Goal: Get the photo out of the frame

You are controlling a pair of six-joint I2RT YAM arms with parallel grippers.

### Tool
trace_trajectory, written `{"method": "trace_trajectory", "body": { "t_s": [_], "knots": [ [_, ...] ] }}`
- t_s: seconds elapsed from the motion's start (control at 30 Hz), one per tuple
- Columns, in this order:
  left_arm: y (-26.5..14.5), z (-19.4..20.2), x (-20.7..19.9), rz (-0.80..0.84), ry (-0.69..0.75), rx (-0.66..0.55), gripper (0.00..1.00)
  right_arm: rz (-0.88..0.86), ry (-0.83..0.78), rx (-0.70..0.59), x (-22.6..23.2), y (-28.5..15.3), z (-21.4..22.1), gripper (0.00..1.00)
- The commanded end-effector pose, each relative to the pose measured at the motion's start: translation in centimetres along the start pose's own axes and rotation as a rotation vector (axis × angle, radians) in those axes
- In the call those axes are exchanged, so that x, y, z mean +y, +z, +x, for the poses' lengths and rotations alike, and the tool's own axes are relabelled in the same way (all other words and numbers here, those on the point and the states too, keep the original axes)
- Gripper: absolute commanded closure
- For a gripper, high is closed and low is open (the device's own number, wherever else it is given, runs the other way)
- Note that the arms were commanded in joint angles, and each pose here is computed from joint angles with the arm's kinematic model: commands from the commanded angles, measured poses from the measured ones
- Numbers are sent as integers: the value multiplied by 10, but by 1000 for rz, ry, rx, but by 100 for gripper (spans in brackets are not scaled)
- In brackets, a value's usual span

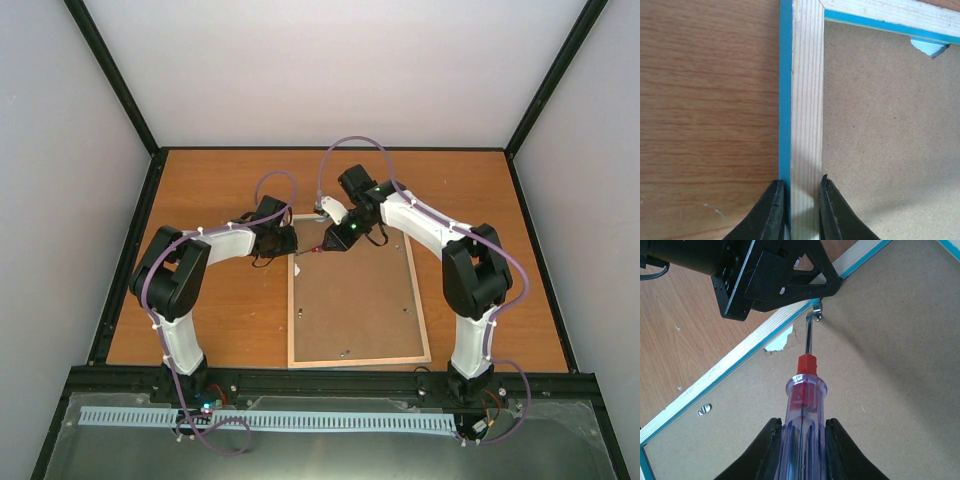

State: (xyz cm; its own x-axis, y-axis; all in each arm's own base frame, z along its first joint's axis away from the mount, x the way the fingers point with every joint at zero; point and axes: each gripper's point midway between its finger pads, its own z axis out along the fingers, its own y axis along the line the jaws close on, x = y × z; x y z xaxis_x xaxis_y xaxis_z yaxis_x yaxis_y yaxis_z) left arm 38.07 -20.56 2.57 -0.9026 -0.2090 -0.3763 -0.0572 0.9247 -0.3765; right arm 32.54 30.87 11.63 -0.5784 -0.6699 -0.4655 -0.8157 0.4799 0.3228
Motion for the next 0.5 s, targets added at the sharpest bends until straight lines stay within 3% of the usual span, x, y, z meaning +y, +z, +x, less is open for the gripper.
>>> {"method": "trace_trajectory", "body": {
  "t_s": [0.0,0.3,0.47],
  "knots": [
    [-11,-6,-22,94,-26,-5,99,31,30,13,-9,9,0,97],
    [-11,-6,-20,88,-24,-7,99,114,72,24,-18,-2,1,97],
    [-12,-6,-19,82,-21,-10,99,134,72,92,-14,-17,25,97]
  ]
}}
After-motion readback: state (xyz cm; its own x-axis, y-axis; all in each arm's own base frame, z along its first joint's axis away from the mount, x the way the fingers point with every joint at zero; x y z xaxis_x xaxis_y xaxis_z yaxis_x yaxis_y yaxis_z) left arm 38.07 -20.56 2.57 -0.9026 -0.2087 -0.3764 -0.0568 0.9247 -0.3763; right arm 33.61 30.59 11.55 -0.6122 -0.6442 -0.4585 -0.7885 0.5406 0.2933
